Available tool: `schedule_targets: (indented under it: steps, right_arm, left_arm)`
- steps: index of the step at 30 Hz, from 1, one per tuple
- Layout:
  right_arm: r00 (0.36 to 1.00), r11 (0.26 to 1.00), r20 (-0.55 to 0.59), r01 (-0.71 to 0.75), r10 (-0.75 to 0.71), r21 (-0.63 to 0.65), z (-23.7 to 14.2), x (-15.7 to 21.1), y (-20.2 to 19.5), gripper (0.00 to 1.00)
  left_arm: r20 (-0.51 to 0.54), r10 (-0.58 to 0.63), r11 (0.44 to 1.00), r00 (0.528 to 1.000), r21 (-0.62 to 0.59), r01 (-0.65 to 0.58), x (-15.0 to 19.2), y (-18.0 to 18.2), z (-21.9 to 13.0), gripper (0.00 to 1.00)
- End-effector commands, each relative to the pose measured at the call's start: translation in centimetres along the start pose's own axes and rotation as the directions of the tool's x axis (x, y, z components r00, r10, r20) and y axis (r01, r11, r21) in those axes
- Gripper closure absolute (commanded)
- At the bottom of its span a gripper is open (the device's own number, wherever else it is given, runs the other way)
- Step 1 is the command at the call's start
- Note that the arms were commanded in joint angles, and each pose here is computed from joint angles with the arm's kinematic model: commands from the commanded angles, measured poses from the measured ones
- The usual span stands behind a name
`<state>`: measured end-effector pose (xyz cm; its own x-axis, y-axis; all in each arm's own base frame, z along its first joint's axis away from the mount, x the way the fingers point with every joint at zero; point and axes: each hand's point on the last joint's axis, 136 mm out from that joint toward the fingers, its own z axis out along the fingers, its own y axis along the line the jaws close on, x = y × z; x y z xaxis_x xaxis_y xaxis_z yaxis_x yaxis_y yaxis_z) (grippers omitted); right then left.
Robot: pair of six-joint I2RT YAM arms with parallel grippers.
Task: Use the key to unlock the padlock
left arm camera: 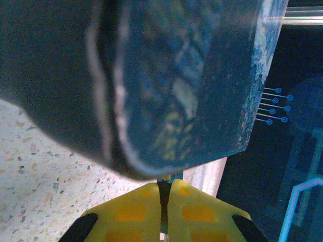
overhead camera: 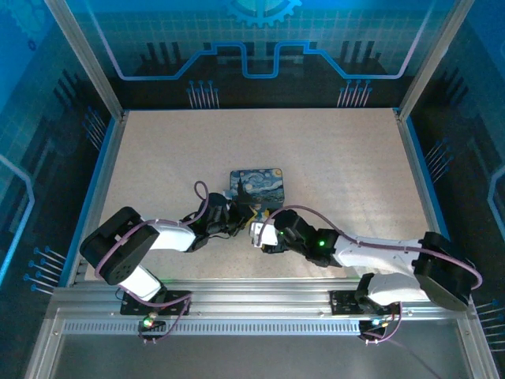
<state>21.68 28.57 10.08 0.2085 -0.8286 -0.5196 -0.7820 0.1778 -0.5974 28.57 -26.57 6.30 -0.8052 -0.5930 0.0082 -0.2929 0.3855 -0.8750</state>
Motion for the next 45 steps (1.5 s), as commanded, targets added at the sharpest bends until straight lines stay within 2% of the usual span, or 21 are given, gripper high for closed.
schedule_targets:
  steps: [1,4,9,15,19,21,34,38,45]
  right_arm:
    - [0.995,0.994,-0.019,0.094,-0.093,0.060,1.0,0.3,-0.6,0.31]
    - [0.995,0.994,-0.027,0.094,-0.093,0.059,1.9,0.4,-0.5,0.34]
    - [0.996,0.994,-0.036,0.083,-0.080,0.073,3.2,0.6,-0.8,0.48]
    - [0.996,0.995,-0.055,0.074,-0.070,0.073,3.9,1.2,-0.8,0.59]
    - [0.997,0.995,-0.054,0.064,-0.060,0.074,4.3,1.2,-0.7,0.60]
    - [0.997,0.995,-0.057,0.060,-0.056,0.076,4.5,1.2,-0.7,0.65]
    - [0.997,0.993,-0.075,0.037,-0.029,0.110,5.3,1.9,-1.3,0.70]
    - [0.997,0.992,-0.072,0.025,-0.017,0.122,5.4,1.8,-1.8,0.77]
    - [0.999,0.990,-0.055,0.009,-0.002,0.141,5.5,1.4,-2.4,0.78]
  left_arm:
    - [0.015,0.014,0.998,1.000,0.059,-0.015,-0.3,-2.5,-0.1,0.91]
    - [0.013,0.011,0.998,1.000,0.059,-0.011,-0.2,-2.5,-0.1,0.91]
    - [0.013,0.009,0.998,1.000,0.063,-0.010,-0.2,-2.7,-0.2,0.91]
    - [0.010,0.009,0.998,1.000,0.064,-0.010,-0.1,-2.7,-0.2,0.91]
    - [0.008,0.010,0.998,1.000,0.065,-0.011,-0.1,-2.8,-0.2,0.91]
    - [0.008,0.010,0.998,1.000,0.064,-0.010,-0.1,-2.8,-0.2,0.91]
    - [0.008,0.004,0.998,1.000,0.060,-0.005,-0.1,-2.7,-0.1,0.91]
    - [0.006,0.005,0.998,1.000,0.063,-0.006,-0.1,-2.8,-0.1,0.91]
    - [0.002,0.007,0.998,1.000,0.065,-0.007,0.1,-2.9,0.0,0.91]
